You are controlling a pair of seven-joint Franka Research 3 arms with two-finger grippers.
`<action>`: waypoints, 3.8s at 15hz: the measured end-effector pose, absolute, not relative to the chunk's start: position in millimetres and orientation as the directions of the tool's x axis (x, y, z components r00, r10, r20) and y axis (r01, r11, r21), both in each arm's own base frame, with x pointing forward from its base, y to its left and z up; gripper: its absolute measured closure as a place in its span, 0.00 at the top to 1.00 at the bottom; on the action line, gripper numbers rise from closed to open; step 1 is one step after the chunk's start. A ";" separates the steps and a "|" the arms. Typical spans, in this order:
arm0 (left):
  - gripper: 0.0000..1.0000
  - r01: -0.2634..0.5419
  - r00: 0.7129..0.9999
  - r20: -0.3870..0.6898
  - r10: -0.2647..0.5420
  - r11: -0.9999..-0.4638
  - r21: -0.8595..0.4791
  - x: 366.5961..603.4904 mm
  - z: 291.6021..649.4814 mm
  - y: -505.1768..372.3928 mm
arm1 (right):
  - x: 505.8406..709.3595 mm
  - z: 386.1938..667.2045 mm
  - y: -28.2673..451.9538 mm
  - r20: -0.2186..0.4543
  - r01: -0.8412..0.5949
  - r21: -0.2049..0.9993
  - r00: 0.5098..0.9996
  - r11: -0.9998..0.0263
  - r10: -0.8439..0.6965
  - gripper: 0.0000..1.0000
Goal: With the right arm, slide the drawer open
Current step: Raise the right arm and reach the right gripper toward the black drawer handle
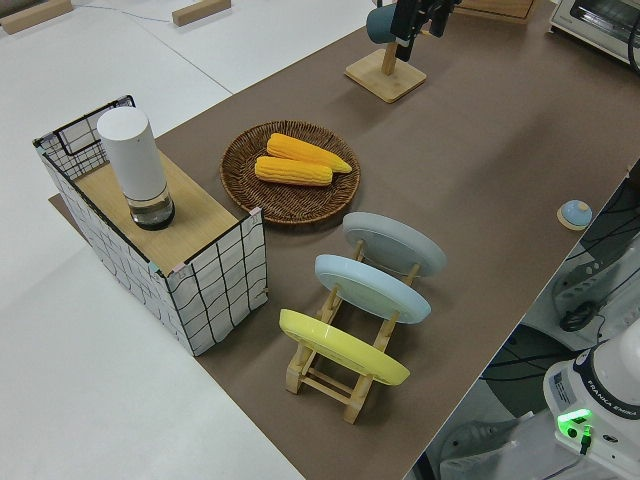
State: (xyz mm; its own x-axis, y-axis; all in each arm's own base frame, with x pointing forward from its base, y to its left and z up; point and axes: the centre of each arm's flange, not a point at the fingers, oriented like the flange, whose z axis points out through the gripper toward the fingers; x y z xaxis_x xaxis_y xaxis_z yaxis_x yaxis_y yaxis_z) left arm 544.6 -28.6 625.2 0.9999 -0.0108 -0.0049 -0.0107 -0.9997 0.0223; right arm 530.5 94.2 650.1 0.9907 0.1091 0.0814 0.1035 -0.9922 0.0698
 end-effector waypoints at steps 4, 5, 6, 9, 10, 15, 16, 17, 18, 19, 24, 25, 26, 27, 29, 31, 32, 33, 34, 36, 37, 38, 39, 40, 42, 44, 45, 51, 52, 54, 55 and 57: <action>1.00 -0.011 1.000 -0.005 -0.011 -1.000 0.022 544.6 625.2 -28.6 | 525.2 652.1 120.7 0.101 0.109 0.196 0.986 -0.975 0.130 0.98; 1.00 -0.011 1.000 -0.005 -0.011 -1.000 0.022 544.6 625.2 -28.6 | 523.3 652.3 130.0 0.106 0.122 0.240 0.983 -0.963 0.150 0.98; 1.00 -0.011 1.000 -0.005 -0.011 -1.000 0.022 544.6 625.2 -28.6 | 521.4 651.9 140.5 0.109 0.137 0.289 0.978 -0.948 0.175 0.98; 1.00 -0.011 1.000 -0.005 -0.011 -1.000 0.022 544.6 625.2 -28.6 | 519.6 638.9 169.1 0.106 0.157 0.427 0.969 -0.891 0.221 0.98; 1.00 -0.011 1.000 -0.005 -0.011 -1.000 0.022 544.6 625.2 -28.6 | 520.0 630.8 179.0 0.107 0.152 0.464 0.968 -0.873 0.226 0.98; 1.00 -0.011 1.000 -0.005 -0.011 -1.000 0.022 544.6 625.2 -28.6 | 530.6 591.4 210.6 0.110 0.122 0.607 0.966 -0.785 0.235 0.99; 1.00 -0.011 1.000 -0.005 -0.011 -1.000 0.022 544.6 625.2 -28.6 | 534.0 585.7 211.6 0.108 0.117 0.631 0.966 -0.767 0.236 0.99; 1.00 -0.011 1.000 -0.005 -0.011 -1.000 0.022 544.6 625.2 -28.6 | 537.0 581.4 211.7 0.108 0.111 0.654 0.965 -0.748 0.237 0.99; 1.00 -0.011 1.000 -0.005 -0.011 -1.000 0.022 544.6 625.2 -28.6 | 539.7 577.4 212.1 0.111 0.102 0.676 0.965 -0.730 0.238 0.99; 1.00 -0.011 1.000 -0.005 -0.011 -1.000 0.022 544.6 625.2 -28.6 | 542.7 571.2 214.4 0.119 0.086 0.701 0.965 -0.707 0.236 0.99; 1.00 -0.011 1.000 -0.005 -0.011 -1.000 0.022 544.6 625.2 -28.6 | 552.8 510.9 246.5 0.143 0.019 0.827 0.960 -0.561 0.242 0.99; 1.00 -0.011 1.000 -0.005 -0.011 -1.000 0.022 544.6 625.2 -28.6 | 554.6 499.2 251.6 0.141 0.012 0.848 0.958 -0.530 0.248 0.99; 1.00 -0.011 1.000 -0.005 -0.011 -1.000 0.022 544.6 625.2 -28.6 | 556.2 489.1 255.7 0.139 0.008 0.863 0.957 -0.504 0.253 0.99; 1.00 -0.011 1.000 -0.005 -0.011 -1.000 0.022 544.6 625.2 -28.6 | 557.7 479.8 258.9 0.134 0.007 0.878 0.956 -0.478 0.260 0.99; 0.99 -0.011 1.000 -0.005 -0.011 -1.000 0.022 544.6 625.2 -28.6 | 559.6 466.6 265.7 0.120 0.012 0.906 0.952 -0.424 0.283 0.99; 1.00 -0.011 1.000 -0.005 -0.011 -1.000 0.022 544.6 625.2 -28.6 | 561.0 457.4 271.9 0.111 0.016 0.924 0.945 -0.382 0.308 0.99; 0.99 -0.011 1.000 -0.005 -0.011 -1.000 0.022 544.6 625.2 -28.6 | 561.3 454.1 274.0 0.107 0.018 0.929 0.943 -0.370 0.314 0.99; 1.00 -0.011 1.000 -0.005 -0.011 -1.000 0.022 544.6 625.2 -28.6 | 561.9 452.2 275.0 0.106 0.018 0.933 0.941 -0.359 0.320 0.99; 1.00 -0.011 1.000 -0.005 -0.011 -1.000 0.022 544.6 625.2 -28.6 | 563.2 450.9 275.1 0.106 0.015 0.938 0.939 -0.347 0.327 0.99; 0.99 -0.011 1.000 -0.005 -0.011 -1.000 0.022 544.6 625.2 -28.6 | 567.4 448.1 274.8 0.102 0.013 0.950 0.932 -0.312 0.348 0.99; 1.00 -0.011 1.000 -0.005 -0.011 -1.000 0.022 544.6 625.2 -28.6 | 569.8 446.5 274.4 0.087 0.023 0.958 0.928 -0.288 0.363 0.99; 1.00 -0.011 1.000 -0.005 -0.011 -1.000 0.022 544.6 625.2 -28.6 | 572.1 445.3 273.8 0.065 0.039 0.965 0.923 -0.261 0.379 0.99; 1.00 -0.011 1.000 -0.005 -0.011 -1.000 0.022 544.6 625.2 -28.6 | 574.4 444.4 273.0 0.043 0.055 0.970 0.919 -0.236 0.391 0.99; 1.00 -0.011 1.000 -0.005 -0.011 -1.000 0.022 544.6 625.2 -28.6 | 576.3 443.4 272.2 0.027 0.065 0.974 0.916 -0.215 0.400 0.99; 1.00 -0.011 1.000 -0.005 -0.011 -1.000 0.022 544.6 625.2 -28.6 | 580.9 439.0 270.8 0.008 0.073 0.981 0.909 -0.179 0.416 0.99; 1.00 -0.011 1.000 -0.005 -0.011 -1.000 0.022 544.6 625.2 -28.6 | 588.8 431.9 267.9 -0.006 0.081 0.985 0.898 -0.152 0.440 0.99; 1.00 -0.011 1.000 -0.005 -0.011 -1.000 0.022 544.6 625.2 -28.6 | 595.3 428.9 262.8 -0.018 0.089 0.987 0.890 -0.136 0.455 0.99; 0.99 -0.011 1.000 -0.005 -0.011 -1.000 0.022 544.6 625.2 -28.6 | 627.0 429.6 225.6 -0.048 0.092 0.994 0.861 -0.062 0.507 0.99; 1.00 -0.011 1.000 -0.005 -0.011 -1.000 0.022 544.6 625.2 -28.6 | 631.8 429.0 217.8 -0.050 0.092 0.994 0.859 -0.057 0.509 0.99; 1.00 -0.011 1.000 -0.005 -0.011 -1.000 0.022 544.6 625.2 -28.6 | 639.3 427.4 205.1 -0.055 0.090 0.995 0.857 -0.043 0.513 0.99; 1.00 -0.011 1.000 -0.005 -0.011 -1.000 0.022 544.6 625.2 -28.6 | 644.1 426.4 195.6 -0.059 0.088 0.996 0.857 -0.034 0.512 0.99; 1.00 -0.011 1.000 -0.005 -0.011 -1.000 0.022 544.6 625.2 -28.6 | 651.7 424.3 180.8 -0.064 0.091 0.995 0.854 -0.027 0.516 0.99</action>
State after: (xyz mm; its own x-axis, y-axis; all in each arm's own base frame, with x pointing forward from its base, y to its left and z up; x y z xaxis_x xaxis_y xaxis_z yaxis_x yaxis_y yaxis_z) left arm 544.6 -28.6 625.2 0.9999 -0.0108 -0.0049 -0.0107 -0.9997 0.0223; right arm 651.7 180.8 424.3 0.8544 0.5157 -0.0639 0.0910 -0.0274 0.9955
